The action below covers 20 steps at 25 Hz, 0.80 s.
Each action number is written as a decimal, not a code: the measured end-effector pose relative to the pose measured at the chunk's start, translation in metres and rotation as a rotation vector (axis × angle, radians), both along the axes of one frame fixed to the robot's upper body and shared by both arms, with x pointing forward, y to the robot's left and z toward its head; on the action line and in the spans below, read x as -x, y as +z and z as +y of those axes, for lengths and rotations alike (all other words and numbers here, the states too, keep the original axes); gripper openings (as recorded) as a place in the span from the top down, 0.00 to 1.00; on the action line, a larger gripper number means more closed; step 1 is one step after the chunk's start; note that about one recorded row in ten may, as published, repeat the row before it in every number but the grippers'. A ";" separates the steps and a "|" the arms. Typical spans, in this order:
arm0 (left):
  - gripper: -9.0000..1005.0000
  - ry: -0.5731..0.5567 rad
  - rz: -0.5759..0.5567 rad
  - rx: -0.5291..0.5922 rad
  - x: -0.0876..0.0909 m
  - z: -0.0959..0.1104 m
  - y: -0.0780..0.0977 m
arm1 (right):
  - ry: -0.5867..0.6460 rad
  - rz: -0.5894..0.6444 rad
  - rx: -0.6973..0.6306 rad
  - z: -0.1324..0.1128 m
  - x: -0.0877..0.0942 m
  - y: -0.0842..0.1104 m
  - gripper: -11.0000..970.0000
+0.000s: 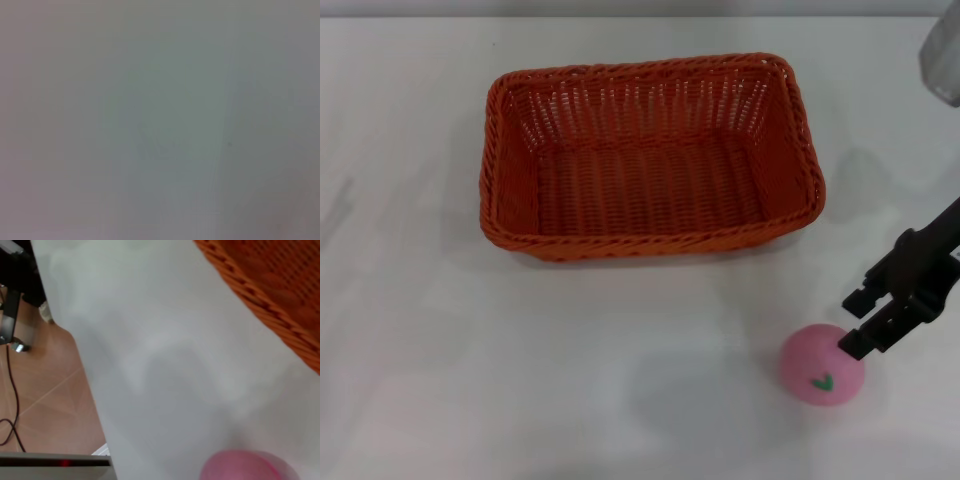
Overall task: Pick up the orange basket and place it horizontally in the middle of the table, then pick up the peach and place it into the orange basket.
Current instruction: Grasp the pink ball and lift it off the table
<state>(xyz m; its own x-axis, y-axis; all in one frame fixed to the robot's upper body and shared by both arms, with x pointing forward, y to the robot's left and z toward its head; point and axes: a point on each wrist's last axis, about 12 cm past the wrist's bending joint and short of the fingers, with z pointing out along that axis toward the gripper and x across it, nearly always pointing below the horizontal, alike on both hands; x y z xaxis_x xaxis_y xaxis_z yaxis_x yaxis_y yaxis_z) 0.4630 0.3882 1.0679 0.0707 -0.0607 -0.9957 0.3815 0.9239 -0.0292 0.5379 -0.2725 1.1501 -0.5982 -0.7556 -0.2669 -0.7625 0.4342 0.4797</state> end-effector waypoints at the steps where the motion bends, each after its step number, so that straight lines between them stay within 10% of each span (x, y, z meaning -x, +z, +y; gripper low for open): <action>1: 0.20 0.000 0.000 -0.002 0.000 0.000 0.000 | 0.002 0.000 -0.004 0.002 0.000 -0.001 0.32; 20: 0.20 -0.007 0.014 -0.029 0.008 0.002 -0.004 | -0.008 -0.007 0.084 0.014 0.003 -0.041 0.32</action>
